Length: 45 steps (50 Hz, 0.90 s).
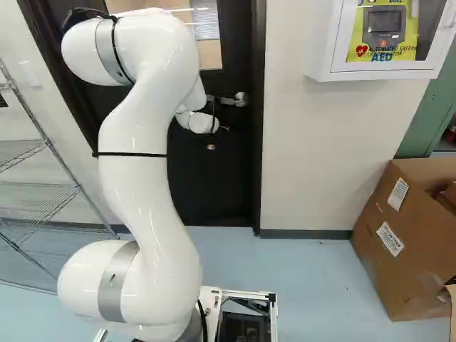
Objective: Open the door and move inside
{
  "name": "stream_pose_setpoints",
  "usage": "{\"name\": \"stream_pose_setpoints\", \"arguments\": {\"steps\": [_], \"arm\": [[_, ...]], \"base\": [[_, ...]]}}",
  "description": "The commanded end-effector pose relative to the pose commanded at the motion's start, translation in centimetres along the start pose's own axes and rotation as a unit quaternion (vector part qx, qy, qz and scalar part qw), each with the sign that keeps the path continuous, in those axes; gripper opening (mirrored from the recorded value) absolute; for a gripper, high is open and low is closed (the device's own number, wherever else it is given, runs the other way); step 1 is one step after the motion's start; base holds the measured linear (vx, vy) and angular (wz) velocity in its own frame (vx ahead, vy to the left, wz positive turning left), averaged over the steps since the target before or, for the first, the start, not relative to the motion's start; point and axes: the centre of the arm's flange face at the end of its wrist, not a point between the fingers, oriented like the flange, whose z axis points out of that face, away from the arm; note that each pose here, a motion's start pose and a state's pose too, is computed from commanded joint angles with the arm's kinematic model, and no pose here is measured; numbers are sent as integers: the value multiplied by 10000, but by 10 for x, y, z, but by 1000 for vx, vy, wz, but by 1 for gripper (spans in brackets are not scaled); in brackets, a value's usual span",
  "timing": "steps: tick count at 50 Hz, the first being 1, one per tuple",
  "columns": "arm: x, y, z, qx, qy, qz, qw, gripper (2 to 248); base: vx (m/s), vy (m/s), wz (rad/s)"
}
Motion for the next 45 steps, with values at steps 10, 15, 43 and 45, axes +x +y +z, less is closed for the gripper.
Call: {"name": "stream_pose_setpoints", "arguments": {"steps": [10, 15, 43, 45], "arm": [[2, -11, 17, 111, 49, -79, 9999, 247], [1, -20, 24, 250, 33, -242, 9994, 247], [-5, -73, 52, 1155, 142, -1379, 9836, 247], [-5, -76, 54, 1182, 156, -1399, 9830, 247]], "base": [[0, 0, 0], [0, 0, 0], [0, 0, 0], [0, 0, 0]]}}
